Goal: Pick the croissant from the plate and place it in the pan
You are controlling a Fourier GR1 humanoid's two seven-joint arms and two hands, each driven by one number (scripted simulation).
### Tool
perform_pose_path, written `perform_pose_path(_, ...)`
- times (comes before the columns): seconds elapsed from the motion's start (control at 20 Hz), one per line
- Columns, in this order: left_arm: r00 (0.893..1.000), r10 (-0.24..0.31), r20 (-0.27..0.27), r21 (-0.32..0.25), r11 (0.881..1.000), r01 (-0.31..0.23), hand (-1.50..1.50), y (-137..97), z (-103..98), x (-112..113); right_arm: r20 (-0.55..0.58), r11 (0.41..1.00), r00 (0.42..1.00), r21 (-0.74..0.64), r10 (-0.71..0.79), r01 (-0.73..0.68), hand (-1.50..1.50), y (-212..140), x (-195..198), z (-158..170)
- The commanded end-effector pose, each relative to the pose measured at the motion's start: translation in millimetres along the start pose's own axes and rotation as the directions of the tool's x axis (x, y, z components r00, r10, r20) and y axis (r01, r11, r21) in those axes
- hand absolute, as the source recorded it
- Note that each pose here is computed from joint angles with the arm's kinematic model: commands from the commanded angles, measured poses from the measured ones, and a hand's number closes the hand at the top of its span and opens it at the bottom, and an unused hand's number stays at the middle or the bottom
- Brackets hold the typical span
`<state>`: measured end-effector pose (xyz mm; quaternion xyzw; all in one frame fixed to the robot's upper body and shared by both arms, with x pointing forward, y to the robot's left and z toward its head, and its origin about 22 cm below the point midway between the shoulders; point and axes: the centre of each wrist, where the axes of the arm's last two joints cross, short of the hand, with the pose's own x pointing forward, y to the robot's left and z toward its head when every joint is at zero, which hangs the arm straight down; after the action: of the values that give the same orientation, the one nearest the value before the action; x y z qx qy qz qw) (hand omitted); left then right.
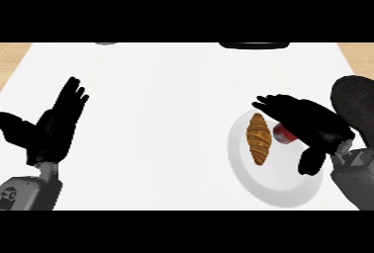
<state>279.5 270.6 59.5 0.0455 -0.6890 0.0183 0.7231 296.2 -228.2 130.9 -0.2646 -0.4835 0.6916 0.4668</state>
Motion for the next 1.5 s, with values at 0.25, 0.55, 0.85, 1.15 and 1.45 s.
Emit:
perform_pose_path(0.25, 1.000, 0.012, 0.001, 0.000, 1.000, -0.012, 0.00, 5.0, 0.8, -6.6, -0.084, 0.998, 0.996, 0.046, 0.042, -0.039, -1.50, 11.2, 32.8, -23.1)
perform_pose_path(0.55, 1.000, 0.004, -0.002, 0.019, 1.000, -0.004, 0.00, 15.6, -10.9, 11.1, -0.104, 0.998, 0.995, 0.055, 0.010, -0.004, -1.50, 31.2, 10.0, -43.7)
perform_pose_path(0.85, 1.000, -0.004, 0.007, 0.007, 1.000, 0.004, 0.00, 6.0, 0.9, -10.2, -0.101, 0.996, 0.995, 0.092, 0.016, -0.006, -1.50, 32.9, 10.3, -55.1)
perform_pose_path(1.15, 1.000, -0.001, 0.001, 0.003, 1.000, 0.001, 0.00, 4.6, 2.7, -1.0, -0.090, 0.997, 0.996, 0.081, 0.013, -0.006, -1.50, 62.2, 0.4, -60.8)
perform_pose_path(1.45, 1.000, 0.008, -0.017, 0.005, 1.000, -0.008, 0.00, -11.9, 9.9, -15.1, -0.078, 0.996, 0.996, 0.072, -0.047, 0.053, -1.50, 71.7, -10.0, -78.9)
